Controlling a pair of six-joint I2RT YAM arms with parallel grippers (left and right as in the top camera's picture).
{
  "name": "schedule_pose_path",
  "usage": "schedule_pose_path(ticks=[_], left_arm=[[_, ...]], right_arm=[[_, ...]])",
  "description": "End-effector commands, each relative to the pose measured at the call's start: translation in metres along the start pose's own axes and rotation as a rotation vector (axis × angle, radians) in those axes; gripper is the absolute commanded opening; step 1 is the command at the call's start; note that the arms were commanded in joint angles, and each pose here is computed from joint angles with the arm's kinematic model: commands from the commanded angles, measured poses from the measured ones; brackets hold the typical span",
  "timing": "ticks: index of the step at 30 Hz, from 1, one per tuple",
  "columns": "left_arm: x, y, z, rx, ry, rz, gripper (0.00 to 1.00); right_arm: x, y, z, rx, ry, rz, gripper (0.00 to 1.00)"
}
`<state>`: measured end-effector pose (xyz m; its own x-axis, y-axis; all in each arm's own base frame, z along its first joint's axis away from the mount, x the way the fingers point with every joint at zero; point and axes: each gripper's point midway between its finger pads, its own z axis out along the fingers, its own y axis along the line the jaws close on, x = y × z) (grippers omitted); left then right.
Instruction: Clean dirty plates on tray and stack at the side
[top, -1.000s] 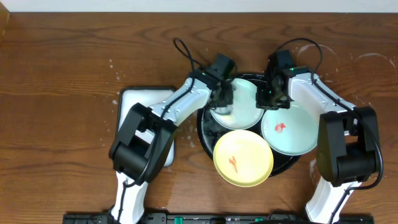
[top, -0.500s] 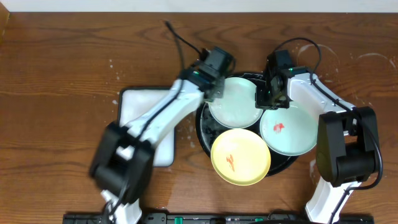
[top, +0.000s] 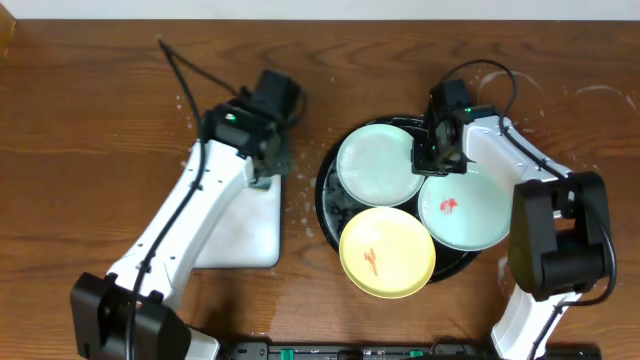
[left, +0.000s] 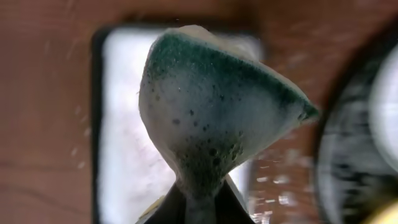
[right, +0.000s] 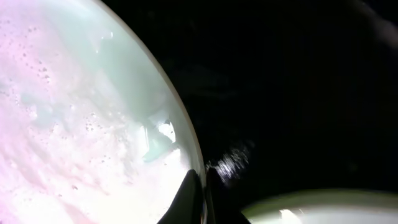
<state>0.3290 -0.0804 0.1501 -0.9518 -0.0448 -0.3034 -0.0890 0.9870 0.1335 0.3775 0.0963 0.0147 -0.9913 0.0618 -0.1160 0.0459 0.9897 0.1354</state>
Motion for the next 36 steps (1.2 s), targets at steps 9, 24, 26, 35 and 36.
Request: schedule_pose_path(ticks=[9,24,26,35,36], left_arm=[[0.047,0.046,0.061,0.036,0.217,-0.233,0.17],[0.047,0.051,0.063,0.037,0.220,-0.254,0.72],[0.047,0.051,0.063,0.037,0.220,-0.254,0.78],[0.047,0.051,0.063,0.037,0.220,-0.254,0.80],[0.047,0.051,0.063,0.037,0.220,-0.254,0.80]], right_arm=[[-0.023,-0.011,-0.157,0.339,-0.432,-0.097,0.01],[-0.003,0.036,-0.227,0.735,-0.696,-0.359,0.01],[0.000,0.043,-0.230,0.747,-0.713,-0.382,0.01],[0.010,0.063,-0.248,0.832,-0.801,-0.432,0.01],[0.011,0.066,-0.251,0.848,-0.810,-0.445,0.01]])
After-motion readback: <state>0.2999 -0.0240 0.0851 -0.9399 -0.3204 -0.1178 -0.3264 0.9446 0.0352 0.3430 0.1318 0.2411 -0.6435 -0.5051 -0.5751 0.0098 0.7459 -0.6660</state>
